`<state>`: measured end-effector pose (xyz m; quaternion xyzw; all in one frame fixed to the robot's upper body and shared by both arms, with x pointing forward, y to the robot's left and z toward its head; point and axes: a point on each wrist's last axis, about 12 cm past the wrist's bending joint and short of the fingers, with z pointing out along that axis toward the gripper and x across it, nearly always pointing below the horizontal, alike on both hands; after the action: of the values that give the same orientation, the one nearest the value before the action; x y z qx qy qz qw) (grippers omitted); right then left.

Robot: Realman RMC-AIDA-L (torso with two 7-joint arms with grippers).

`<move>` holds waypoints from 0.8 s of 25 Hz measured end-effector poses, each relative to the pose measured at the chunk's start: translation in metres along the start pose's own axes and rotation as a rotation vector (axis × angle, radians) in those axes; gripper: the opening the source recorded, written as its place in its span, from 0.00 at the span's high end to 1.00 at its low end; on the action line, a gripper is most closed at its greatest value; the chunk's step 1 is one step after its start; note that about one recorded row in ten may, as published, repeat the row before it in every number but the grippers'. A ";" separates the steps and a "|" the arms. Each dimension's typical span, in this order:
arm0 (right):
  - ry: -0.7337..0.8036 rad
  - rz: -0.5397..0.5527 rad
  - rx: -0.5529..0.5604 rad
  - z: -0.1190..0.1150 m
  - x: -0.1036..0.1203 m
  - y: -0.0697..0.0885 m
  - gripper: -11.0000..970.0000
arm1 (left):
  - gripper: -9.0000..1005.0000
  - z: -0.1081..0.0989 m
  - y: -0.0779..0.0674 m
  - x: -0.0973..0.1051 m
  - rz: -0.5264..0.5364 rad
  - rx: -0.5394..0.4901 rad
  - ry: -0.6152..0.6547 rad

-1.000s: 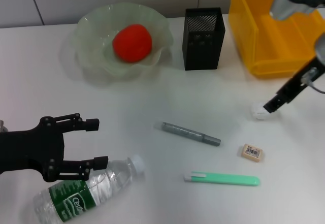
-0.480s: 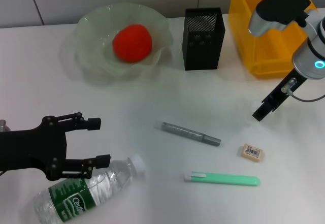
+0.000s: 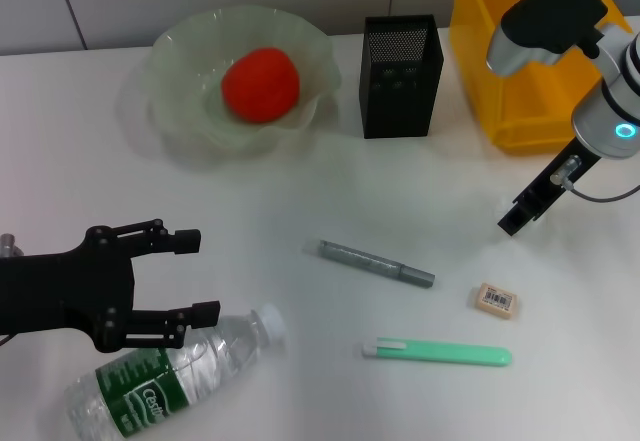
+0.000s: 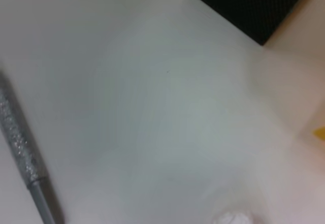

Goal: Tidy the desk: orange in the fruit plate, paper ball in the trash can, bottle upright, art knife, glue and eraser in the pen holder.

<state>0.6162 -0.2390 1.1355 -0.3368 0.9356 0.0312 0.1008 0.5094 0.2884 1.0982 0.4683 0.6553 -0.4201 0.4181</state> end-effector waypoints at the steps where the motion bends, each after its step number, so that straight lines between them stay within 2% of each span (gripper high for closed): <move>1: 0.004 -0.004 -0.001 0.000 0.000 0.001 0.34 | 0.15 0.000 0.000 0.000 0.000 0.000 0.000; 10: 0.010 -0.017 -0.021 -0.005 0.000 0.004 0.58 | 0.15 0.001 0.000 0.001 -0.002 -0.004 0.000; 12: 0.001 -0.020 -0.024 -0.016 0.001 0.005 0.62 | 0.15 0.001 0.000 0.001 -0.002 -0.005 0.000; 16: -0.056 -0.032 -0.010 -0.048 0.004 0.007 0.63 | 0.15 0.000 -0.001 0.002 -0.005 -0.009 0.001; 20: -0.130 -0.029 0.084 -0.085 0.008 0.007 0.63 | 0.15 -0.001 -0.001 0.003 -0.007 -0.011 0.001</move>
<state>0.5920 -0.2492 1.2166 -0.3431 0.9226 0.0125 0.1759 0.5076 0.2897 1.0959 0.4641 0.6594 -0.4178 0.4187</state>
